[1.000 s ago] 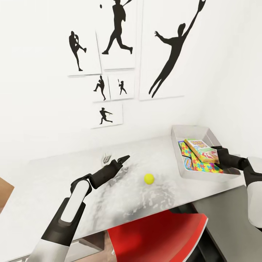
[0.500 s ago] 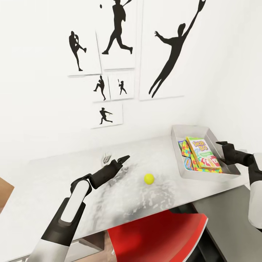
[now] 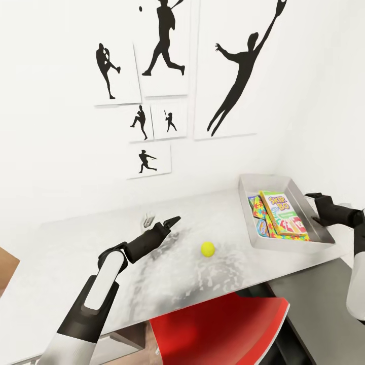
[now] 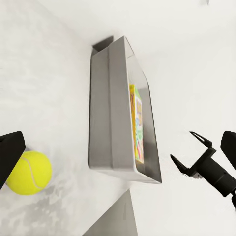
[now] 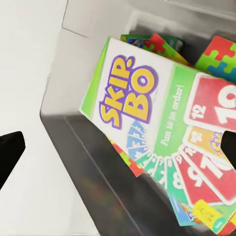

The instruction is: Put all the toys in the child's room - the three board games (two on the bed and one on the table), the two jigsaw puzzles on the table, and the tennis ball on the table - inside the toy box on the table in the child's room.

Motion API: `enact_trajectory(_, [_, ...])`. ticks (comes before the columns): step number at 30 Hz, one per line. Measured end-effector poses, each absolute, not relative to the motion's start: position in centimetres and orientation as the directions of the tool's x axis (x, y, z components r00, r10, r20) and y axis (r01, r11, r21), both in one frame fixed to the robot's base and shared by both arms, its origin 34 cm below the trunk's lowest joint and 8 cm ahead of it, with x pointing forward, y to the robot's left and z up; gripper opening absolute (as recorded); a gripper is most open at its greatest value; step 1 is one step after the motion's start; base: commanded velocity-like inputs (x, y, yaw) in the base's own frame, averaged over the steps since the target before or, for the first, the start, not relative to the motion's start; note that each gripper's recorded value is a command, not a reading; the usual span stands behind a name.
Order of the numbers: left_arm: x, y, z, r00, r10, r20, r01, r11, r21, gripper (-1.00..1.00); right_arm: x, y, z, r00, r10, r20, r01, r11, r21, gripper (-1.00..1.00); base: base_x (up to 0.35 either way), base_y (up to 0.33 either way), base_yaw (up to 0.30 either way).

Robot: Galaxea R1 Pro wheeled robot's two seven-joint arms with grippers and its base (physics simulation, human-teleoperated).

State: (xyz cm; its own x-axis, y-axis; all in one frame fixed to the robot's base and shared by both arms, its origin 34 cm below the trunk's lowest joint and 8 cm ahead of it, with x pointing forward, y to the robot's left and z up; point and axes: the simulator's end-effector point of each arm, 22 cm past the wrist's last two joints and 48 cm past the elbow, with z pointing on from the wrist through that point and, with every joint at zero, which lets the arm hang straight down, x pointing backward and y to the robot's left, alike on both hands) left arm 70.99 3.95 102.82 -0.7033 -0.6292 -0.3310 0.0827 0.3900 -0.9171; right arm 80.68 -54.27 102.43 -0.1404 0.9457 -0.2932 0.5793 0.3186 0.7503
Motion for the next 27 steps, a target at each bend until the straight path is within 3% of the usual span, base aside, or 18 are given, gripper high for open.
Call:
enact_trajectory(8, [71.0,4.0,102.9,-0.703,-0.63,-0.33,0.084,0.388,-0.918,1.0,80.3,-52.2,107.7,-0.274,0.883,-0.382,0.47,0.47,0.747,1.0,0.0,0.0,0.0])
enact_trajectory(17, [70.7,4.5,105.0,-0.691,-0.625,-0.363,0.135,0.381,-0.914,1.0,76.1,-48.2,112.7,-0.354,0.654,-0.668,0.324,0.756,0.569,1.0,0.0,0.0,0.0])
enact_trajectory(20, [70.0,5.5,106.9,-0.685,-0.626,-0.373,0.185,0.346,-0.92,1.0,75.7,-44.2,112.1,-0.429,0.559,-0.71,0.254,0.829,0.499,1.0,0.0,0.0,0.0])
enact_trajectory(27, [69.5,9.1,108.7,-0.668,-0.663,-0.338,0.208,0.27,-0.94,1.0,75.8,-38.8,110.7,-0.521,0.447,-0.727,0.157,0.887,0.434,1.0,0.0,0.0,0.0])
